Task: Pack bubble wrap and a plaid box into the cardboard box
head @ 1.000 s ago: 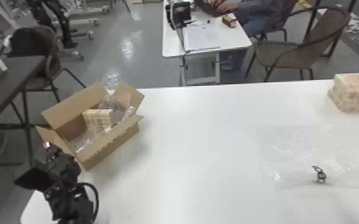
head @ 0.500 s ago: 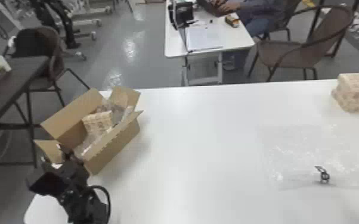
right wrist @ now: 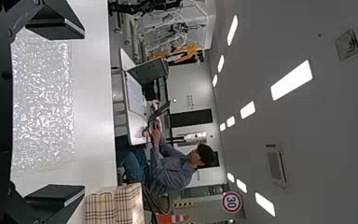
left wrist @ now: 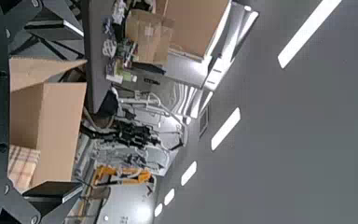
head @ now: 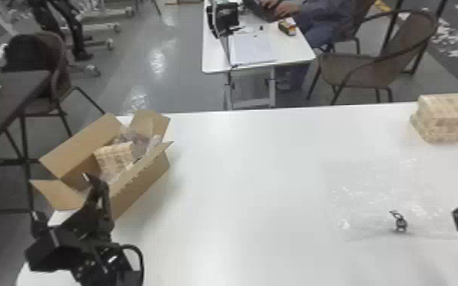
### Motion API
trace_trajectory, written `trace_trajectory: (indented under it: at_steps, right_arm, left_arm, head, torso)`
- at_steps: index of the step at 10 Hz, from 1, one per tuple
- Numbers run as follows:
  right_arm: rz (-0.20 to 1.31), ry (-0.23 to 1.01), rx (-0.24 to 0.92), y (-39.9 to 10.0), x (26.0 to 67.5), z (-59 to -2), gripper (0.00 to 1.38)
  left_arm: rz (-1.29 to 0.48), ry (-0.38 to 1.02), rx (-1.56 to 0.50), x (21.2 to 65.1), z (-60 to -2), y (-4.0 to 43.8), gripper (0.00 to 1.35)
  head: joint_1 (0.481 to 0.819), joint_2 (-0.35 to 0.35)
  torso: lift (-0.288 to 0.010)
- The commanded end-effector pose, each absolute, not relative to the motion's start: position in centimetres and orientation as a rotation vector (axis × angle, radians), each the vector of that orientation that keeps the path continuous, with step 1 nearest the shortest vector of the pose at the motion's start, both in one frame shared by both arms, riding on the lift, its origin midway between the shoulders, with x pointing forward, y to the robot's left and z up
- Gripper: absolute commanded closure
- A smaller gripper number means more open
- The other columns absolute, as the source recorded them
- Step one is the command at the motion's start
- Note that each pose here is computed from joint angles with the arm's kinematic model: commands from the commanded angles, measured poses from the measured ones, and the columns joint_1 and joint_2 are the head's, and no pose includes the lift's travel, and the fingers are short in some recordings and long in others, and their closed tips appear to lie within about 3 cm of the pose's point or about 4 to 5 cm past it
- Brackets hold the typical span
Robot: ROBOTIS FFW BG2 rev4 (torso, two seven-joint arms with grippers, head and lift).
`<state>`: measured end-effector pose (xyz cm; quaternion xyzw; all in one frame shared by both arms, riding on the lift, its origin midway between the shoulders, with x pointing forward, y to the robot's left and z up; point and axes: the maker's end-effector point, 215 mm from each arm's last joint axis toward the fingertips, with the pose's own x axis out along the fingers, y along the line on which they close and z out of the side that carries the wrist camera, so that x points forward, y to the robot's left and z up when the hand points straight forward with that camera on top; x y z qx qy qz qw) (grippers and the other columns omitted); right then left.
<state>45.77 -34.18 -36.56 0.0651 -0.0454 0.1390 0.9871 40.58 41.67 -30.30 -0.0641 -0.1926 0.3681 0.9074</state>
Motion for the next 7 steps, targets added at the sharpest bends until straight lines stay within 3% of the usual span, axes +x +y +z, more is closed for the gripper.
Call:
trace_trajectory:
  at_steps: [1, 4, 7]
  right_arm:
    - [0.283, -0.093, 0.116, -34.1, 45.6, -36.2, 0.13]
    - [0.282, -0.066, 0.031, -33.8, 44.7, -35.7, 0.13]
    - [0.339, -0.023, -0.025, -30.8, 44.4, -36.2, 0.13]
  left_arm:
    - [0.663, -0.401, -0.133, 39.6, -29.6, 37.2, 0.11]
    - [0.426, -0.300, -0.102, 39.1, -31.4, 29.2, 0.11]
    - [0.250, -0.140, 0.003, 37.8, -36.6, 26.2, 0.10]
  head:
    - [0.695, 0.101]
    - [0.695, -0.004]
    - [0.695, -0.086]
  torso:
    - [-0.110]
    - [-0.110]
    - [-0.110]
